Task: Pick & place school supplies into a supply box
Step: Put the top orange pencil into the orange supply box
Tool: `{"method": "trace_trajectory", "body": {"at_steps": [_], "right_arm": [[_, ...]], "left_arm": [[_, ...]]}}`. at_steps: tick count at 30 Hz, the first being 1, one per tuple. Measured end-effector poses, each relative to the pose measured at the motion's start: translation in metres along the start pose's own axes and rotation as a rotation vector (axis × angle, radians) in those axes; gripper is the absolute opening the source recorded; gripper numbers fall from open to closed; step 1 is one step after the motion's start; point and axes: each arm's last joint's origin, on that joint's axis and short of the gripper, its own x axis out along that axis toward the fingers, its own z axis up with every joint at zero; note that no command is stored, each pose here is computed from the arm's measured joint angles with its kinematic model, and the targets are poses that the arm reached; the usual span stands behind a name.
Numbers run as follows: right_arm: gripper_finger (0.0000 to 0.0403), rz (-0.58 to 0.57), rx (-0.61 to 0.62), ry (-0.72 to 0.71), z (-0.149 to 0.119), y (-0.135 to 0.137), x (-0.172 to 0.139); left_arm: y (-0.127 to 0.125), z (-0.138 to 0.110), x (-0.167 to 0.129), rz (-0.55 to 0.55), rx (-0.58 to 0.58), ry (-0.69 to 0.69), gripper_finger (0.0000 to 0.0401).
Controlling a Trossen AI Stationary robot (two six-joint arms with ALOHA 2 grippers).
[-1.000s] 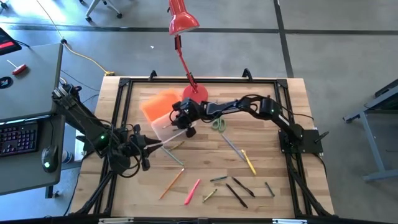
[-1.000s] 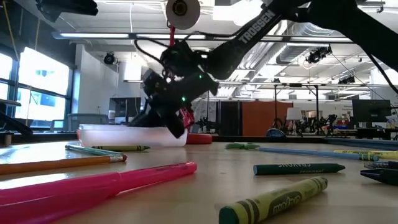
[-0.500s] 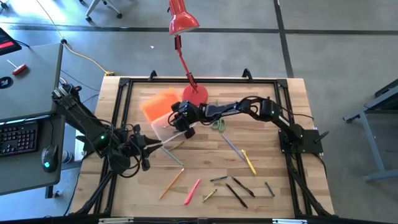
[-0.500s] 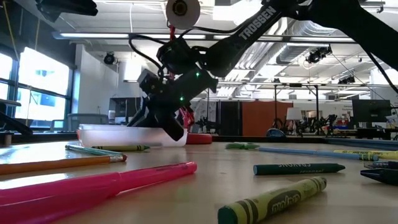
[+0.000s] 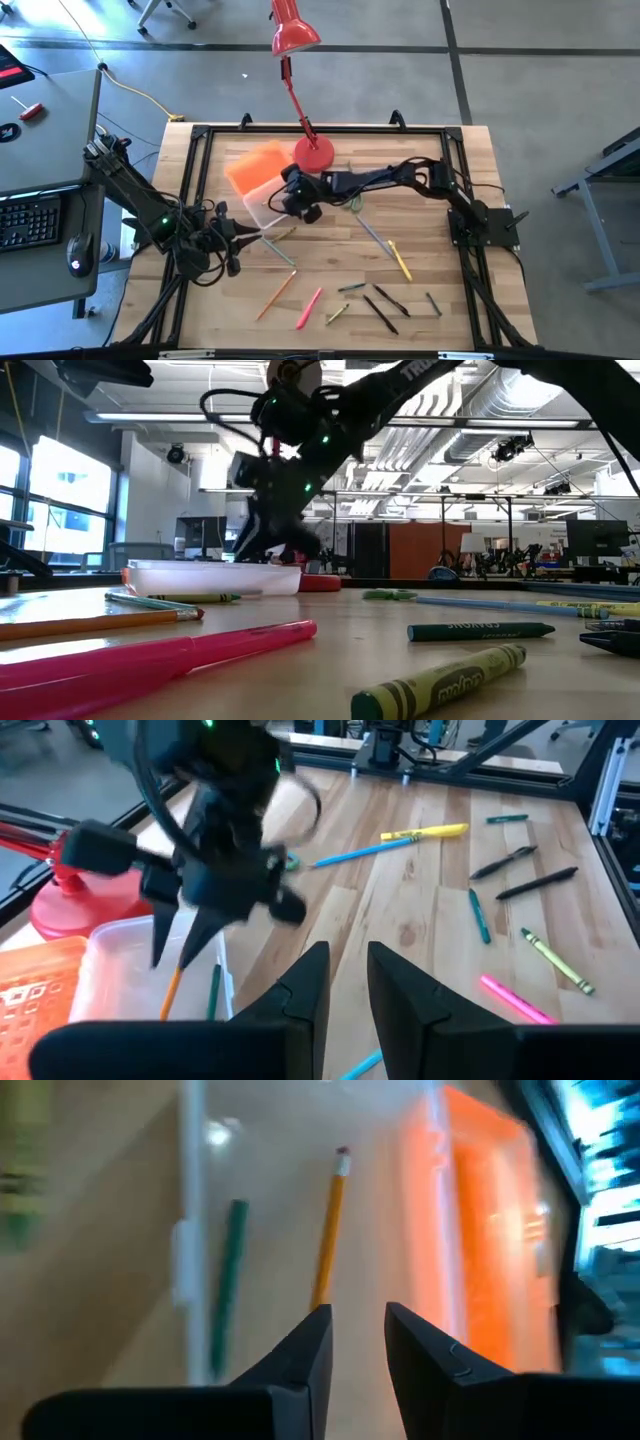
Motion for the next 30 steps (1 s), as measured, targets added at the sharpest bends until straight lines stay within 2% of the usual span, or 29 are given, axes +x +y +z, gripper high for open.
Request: {"method": "trace_trajectory", "body": {"at_steps": [10, 19, 23, 30], "right_arm": [[0.0073, 0.121, 0.106, 0.066, -0.020, -0.005, -0.005], [0.0073, 0.132, 0.138, 0.069, -0.027, -0.011, -0.004], [0.0073, 0.195, 0.156, 0.035, -0.031, -0.011, -0.004], [0.0073, 0.175, 0.157, 0.056, -0.033, -0.012, -0.004]], "left_arm": [[0.001, -0.001, 0.000, 0.005, 0.011, 0.009, 0.0101], [0.001, -0.001, 0.000, 0.006, 0.010, 0.008, 0.0101], [0.001, -0.001, 0.000, 0.006, 0.011, 0.008, 0.0101], [0.001, -0.001, 0.000, 0.008, 0.010, 0.006, 0.0101]]}}
